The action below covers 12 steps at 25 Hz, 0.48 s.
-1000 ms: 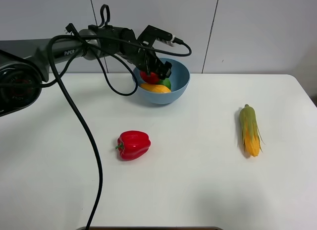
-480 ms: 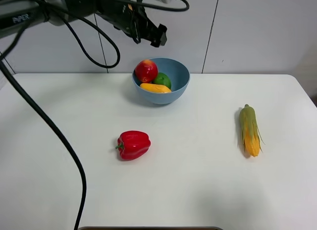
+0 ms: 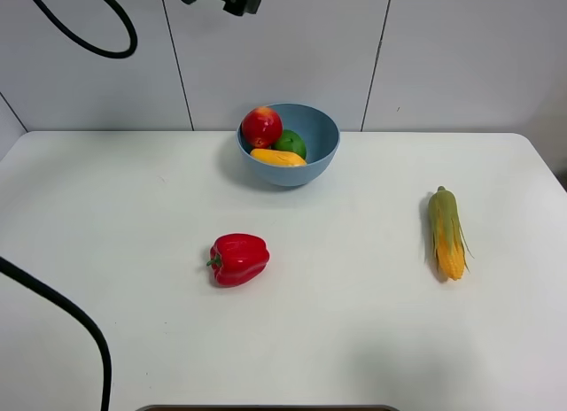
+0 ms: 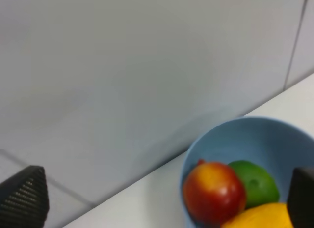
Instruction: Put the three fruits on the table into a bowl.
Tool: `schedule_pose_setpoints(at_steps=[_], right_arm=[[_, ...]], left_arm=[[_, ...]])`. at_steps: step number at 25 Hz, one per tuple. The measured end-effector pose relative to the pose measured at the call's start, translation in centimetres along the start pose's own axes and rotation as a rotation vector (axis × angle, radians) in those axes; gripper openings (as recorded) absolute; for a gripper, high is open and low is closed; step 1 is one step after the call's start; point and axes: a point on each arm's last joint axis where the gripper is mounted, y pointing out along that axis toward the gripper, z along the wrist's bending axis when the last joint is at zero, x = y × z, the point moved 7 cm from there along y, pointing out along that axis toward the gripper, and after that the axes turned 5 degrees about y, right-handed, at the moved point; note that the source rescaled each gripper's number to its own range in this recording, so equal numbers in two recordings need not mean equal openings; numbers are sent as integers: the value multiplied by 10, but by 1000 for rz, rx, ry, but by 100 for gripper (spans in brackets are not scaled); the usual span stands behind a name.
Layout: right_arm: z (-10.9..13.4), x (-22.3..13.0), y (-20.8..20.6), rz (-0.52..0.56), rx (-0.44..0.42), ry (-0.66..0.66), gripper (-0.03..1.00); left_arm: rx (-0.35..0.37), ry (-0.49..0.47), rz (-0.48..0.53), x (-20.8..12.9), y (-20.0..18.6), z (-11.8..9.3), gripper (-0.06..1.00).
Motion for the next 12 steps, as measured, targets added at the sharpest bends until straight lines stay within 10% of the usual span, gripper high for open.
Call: schedule_pose_setpoints(at_steps=[12], right_arm=[[0,0,0,0,0,0,99]], left_arm=[[145,-69,62,-3,-106,71,98]])
